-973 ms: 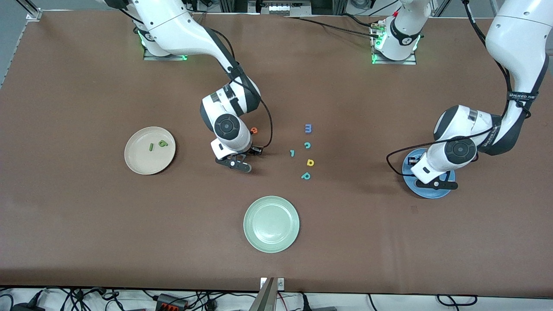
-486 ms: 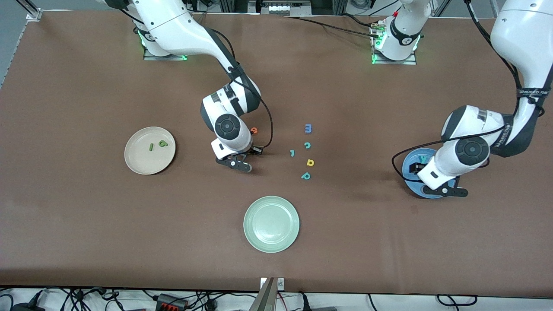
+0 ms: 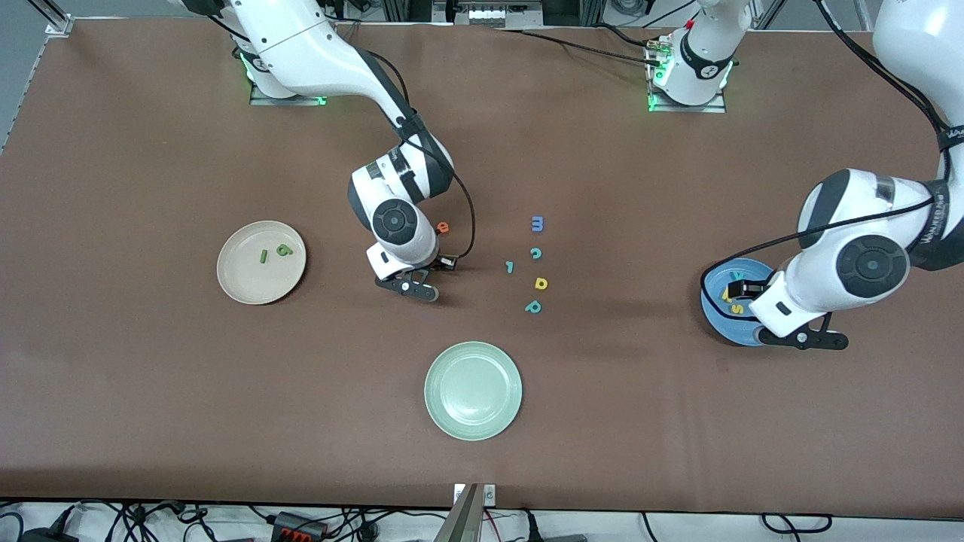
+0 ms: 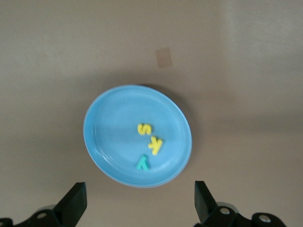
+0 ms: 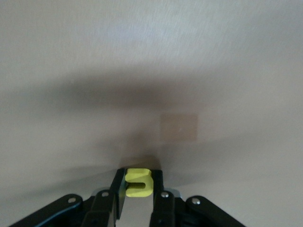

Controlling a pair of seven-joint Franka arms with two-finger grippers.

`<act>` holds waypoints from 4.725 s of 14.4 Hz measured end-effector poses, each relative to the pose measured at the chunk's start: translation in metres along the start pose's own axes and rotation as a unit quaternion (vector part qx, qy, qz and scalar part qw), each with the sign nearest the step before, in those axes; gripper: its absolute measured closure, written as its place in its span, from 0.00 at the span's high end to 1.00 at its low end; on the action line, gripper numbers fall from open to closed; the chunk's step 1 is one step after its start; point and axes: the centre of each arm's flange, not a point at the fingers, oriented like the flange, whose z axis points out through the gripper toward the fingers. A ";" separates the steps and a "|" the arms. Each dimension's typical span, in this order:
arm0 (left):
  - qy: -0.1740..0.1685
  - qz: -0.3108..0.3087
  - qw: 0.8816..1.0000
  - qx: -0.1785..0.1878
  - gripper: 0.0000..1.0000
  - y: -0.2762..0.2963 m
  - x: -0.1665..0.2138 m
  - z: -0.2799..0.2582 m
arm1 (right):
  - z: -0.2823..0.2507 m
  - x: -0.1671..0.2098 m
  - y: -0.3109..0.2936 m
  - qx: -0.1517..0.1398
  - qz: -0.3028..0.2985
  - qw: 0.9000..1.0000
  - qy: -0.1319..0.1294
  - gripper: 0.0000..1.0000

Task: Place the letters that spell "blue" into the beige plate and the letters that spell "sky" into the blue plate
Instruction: 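Release the k on the blue plate while the right gripper carries u, then drop the u on the beige plate while the left gripper returns to rest, then move the right gripper back over the orange e, then grasp the orange e with the right gripper and lift it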

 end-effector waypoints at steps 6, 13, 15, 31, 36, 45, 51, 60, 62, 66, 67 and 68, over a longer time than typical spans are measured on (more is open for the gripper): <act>-0.057 0.004 0.998 -0.021 1.00 0.004 -0.023 -0.079 | -0.061 0.101 0.131 -0.013 -0.058 0.997 -0.045 0.26; -0.014 0.041 0.996 -0.082 1.00 -0.048 -0.071 -0.160 | -0.050 0.159 0.342 0.012 -0.130 0.984 -0.120 0.26; 0.001 0.046 0.995 -0.090 1.00 -0.058 -0.093 -0.178 | -0.040 0.148 0.361 0.016 -0.131 0.982 -0.137 0.26; 0.109 0.040 0.991 -0.066 1.00 -0.040 -0.152 -0.189 | -0.065 0.111 0.246 0.010 -0.175 0.981 -0.088 1.00; 0.102 0.041 0.992 -0.064 1.00 -0.040 -0.158 -0.198 | -0.059 0.043 0.114 0.015 -0.144 0.989 -0.036 1.00; 0.099 0.056 0.992 -0.062 1.00 -0.023 -0.161 -0.203 | -0.007 -0.064 0.006 -0.009 -0.071 0.997 -0.015 1.00; 0.110 0.055 0.990 -0.062 1.00 -0.025 -0.151 -0.213 | 0.009 -0.094 -0.012 -0.016 -0.038 0.999 -0.011 0.85; 0.112 0.056 0.990 -0.063 1.00 -0.024 -0.139 -0.215 | 0.019 -0.098 -0.014 -0.016 -0.032 0.999 -0.011 0.42; 0.112 0.056 0.990 -0.063 1.00 -0.024 -0.139 -0.215 | 0.018 -0.098 -0.014 -0.015 -0.032 0.999 -0.011 0.35; 0.107 0.058 0.991 -0.063 1.00 -0.023 -0.140 -0.214 | 0.015 -0.095 -0.013 -0.012 -0.030 0.999 -0.009 0.29; 0.106 0.060 0.991 -0.063 1.00 -0.020 -0.140 -0.214 | 0.012 -0.089 -0.011 -0.010 -0.026 1.000 -0.005 0.29; 0.106 0.063 0.990 -0.063 1.00 -0.017 -0.140 -0.215 | 0.006 -0.078 -0.006 -0.007 -0.019 1.000 0.001 0.29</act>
